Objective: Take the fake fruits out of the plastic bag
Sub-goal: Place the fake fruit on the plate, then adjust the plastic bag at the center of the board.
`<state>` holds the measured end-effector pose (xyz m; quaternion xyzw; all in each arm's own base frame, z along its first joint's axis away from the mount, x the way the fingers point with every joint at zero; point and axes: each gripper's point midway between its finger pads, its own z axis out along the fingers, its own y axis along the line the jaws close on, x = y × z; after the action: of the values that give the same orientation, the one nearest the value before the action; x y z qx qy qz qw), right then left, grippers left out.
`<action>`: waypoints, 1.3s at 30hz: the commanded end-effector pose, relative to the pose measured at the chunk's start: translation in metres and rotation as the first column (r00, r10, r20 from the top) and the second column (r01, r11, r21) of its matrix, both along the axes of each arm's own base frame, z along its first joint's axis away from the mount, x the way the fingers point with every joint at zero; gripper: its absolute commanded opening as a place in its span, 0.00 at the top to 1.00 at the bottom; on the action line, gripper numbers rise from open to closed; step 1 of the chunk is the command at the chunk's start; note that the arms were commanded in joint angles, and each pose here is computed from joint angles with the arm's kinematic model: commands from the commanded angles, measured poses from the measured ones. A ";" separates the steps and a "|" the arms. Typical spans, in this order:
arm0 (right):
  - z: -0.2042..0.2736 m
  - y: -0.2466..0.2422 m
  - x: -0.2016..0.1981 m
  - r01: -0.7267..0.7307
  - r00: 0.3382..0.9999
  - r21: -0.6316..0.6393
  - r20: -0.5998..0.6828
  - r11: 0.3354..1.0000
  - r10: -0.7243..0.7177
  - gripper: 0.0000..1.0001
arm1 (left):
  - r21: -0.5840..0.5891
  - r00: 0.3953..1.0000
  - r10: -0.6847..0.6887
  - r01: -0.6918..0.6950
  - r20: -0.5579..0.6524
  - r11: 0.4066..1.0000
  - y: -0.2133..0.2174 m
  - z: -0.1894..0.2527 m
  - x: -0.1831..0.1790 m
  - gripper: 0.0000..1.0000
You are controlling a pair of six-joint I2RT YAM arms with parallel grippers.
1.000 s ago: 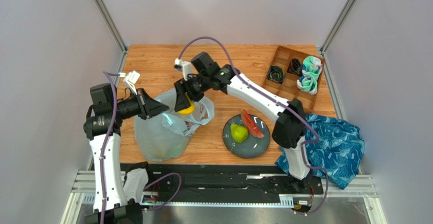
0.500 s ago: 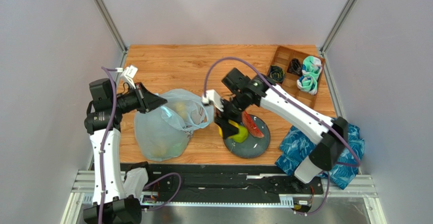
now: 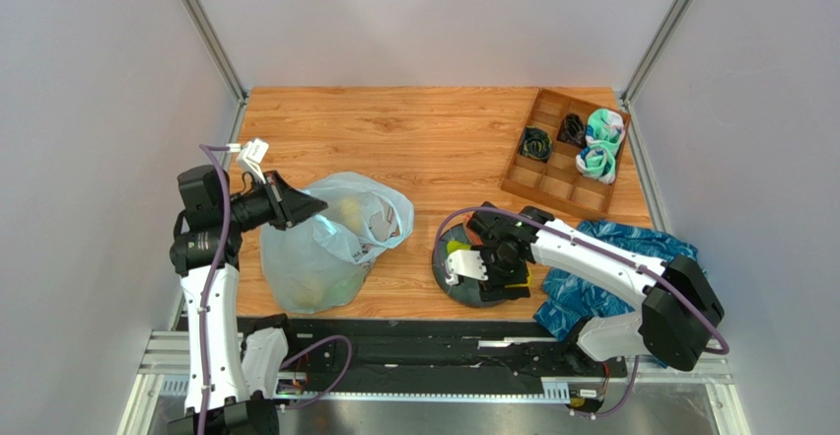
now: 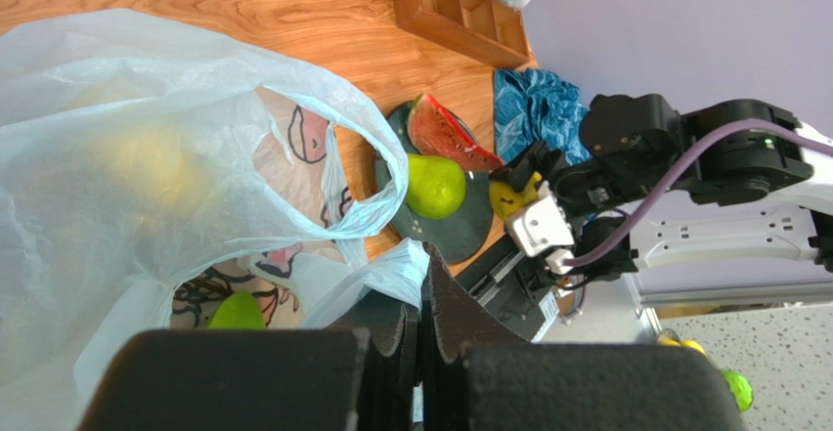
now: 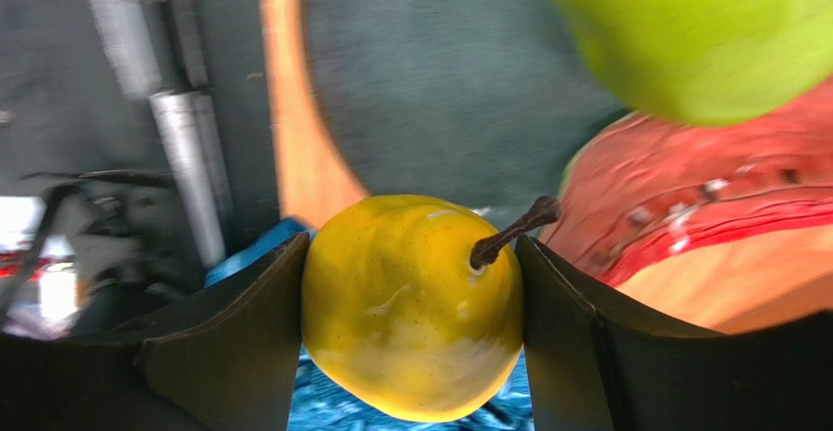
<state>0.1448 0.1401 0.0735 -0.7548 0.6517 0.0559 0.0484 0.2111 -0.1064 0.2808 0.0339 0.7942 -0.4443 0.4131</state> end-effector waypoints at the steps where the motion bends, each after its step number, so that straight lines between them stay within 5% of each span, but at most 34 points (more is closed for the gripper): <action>1: 0.002 0.023 0.046 -0.024 0.983 0.049 0.181 0.998 0.014 0.52 | -0.002 0.999 0.007 -0.007 0.050 1.000 0.001 0.013 0.004 1.00; 2: 0.005 0.027 0.046 -0.028 0.984 0.064 0.178 0.998 0.016 0.21 | -0.002 0.999 0.009 -0.009 0.050 1.000 0.001 0.013 0.004 1.00; 5: 0.013 0.031 0.041 -0.035 0.987 0.093 0.160 0.995 0.020 0.02 | 0.001 0.999 0.006 -0.006 0.050 1.000 0.000 0.012 0.001 1.00; 11: 0.044 0.032 0.022 -0.052 0.995 0.142 0.094 0.988 0.039 0.00 | -0.006 0.999 -0.001 0.001 0.037 1.000 -0.002 0.004 -0.005 1.00; 16: 0.119 0.070 0.025 -0.041 0.993 0.354 0.115 0.934 0.000 0.00 | 0.011 1.000 0.007 -0.007 -0.004 1.000 -0.002 -0.001 -0.012 1.00; 20: 0.186 0.143 0.054 0.066 0.982 0.654 0.090 0.754 -0.164 0.00 | 0.019 0.999 -0.027 0.027 -0.040 0.999 -0.007 -0.004 -0.033 1.00; 24: 0.219 0.211 0.089 0.236 0.959 0.766 -0.084 0.597 -0.271 0.07 | 0.013 0.997 -0.055 0.056 -0.061 0.998 -0.012 0.000 -0.049 1.00; 27: 0.203 0.252 0.138 0.399 0.890 0.744 -0.171 0.536 -0.423 0.13 | 0.025 0.996 -0.061 0.063 -0.069 0.998 -0.013 0.001 -0.054 1.00; 29: 0.188 0.270 0.170 0.407 0.866 0.751 -0.135 0.520 -0.482 0.06 | 0.026 0.995 -0.063 0.065 -0.075 0.998 -0.014 0.002 -0.057 1.00; 36: 0.111 0.290 0.210 0.450 0.847 0.633 -0.078 0.630 -0.526 0.03 | 0.038 0.993 -0.060 0.064 -0.105 0.997 -0.010 -0.005 -0.053 1.00; 39: 0.086 0.289 0.220 0.491 0.816 0.599 -0.063 0.632 -0.575 0.14 | 0.037 0.991 -0.064 0.069 -0.118 0.997 -0.009 -0.007 -0.050 1.00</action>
<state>0.3453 0.4266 0.1506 -0.5088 0.7737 0.2142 0.3109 0.1585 -0.1177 0.2693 0.0296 0.8245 -0.4473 0.3453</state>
